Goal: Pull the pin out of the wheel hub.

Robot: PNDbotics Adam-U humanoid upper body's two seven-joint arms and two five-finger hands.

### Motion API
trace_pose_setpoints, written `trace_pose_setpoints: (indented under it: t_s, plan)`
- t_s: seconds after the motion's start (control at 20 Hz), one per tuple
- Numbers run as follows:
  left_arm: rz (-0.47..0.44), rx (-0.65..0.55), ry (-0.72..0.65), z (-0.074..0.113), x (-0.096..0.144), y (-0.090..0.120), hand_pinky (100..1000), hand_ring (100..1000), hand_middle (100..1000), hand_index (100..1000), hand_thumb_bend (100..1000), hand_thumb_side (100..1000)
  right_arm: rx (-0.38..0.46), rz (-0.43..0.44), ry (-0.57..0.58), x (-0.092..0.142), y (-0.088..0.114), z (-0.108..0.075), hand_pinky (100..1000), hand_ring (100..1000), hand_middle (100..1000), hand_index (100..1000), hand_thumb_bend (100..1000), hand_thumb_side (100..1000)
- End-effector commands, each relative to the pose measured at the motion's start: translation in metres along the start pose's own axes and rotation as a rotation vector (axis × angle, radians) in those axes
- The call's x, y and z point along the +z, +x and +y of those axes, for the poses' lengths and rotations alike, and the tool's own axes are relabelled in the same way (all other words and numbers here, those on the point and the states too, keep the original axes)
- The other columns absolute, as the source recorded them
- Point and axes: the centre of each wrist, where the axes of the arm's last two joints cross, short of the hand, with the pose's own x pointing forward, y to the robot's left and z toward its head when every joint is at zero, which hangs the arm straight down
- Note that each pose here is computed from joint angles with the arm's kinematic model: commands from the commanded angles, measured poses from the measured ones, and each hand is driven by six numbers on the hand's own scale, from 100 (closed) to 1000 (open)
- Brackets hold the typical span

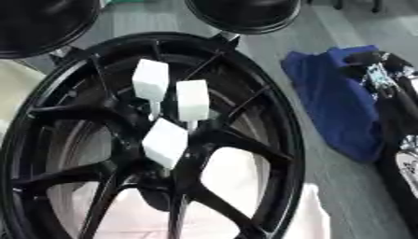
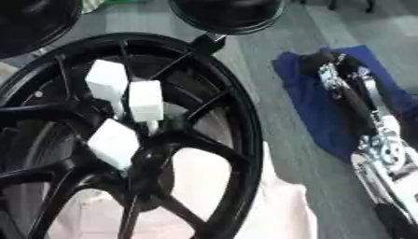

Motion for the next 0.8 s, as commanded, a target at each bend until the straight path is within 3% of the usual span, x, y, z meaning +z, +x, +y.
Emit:
trace_pose_setpoints:
  t_s: [0.05, 0.3, 0.45, 0.65, 0.8]
  plan:
    - [-0.143, 0.049, 0.152, 0.012, 0.004, 0.024, 887, 618, 583, 726, 244, 596, 0.008, -0.032, 0.008, -0.004, 0.009, -0.003, 859, 711, 672, 660, 100, 561]
    - [-0.258, 0.142, 0.326, 0.006, 0.002, 0.048, 870, 544, 502, 678, 227, 559, 0.006, -0.037, 0.01, -0.004, 0.009, -0.003, 859, 711, 672, 660, 100, 561]
    - [-0.315, 0.227, 0.398, -0.003, 0.002, 0.063, 870, 539, 500, 678, 222, 565, 0.005, -0.039, 0.012, -0.004, 0.01, -0.003, 859, 711, 671, 660, 100, 562]
    - [-0.425, 0.362, 0.459, -0.024, 0.003, 0.089, 872, 545, 508, 683, 228, 571, 0.0, -0.04, 0.011, -0.004, 0.009, -0.003, 859, 710, 671, 660, 100, 563]
    - [-0.478, 0.478, 0.505, -0.044, 0.002, 0.093, 876, 554, 516, 685, 231, 582, -0.003, -0.045, 0.004, -0.005, 0.01, -0.003, 859, 710, 671, 661, 100, 561]
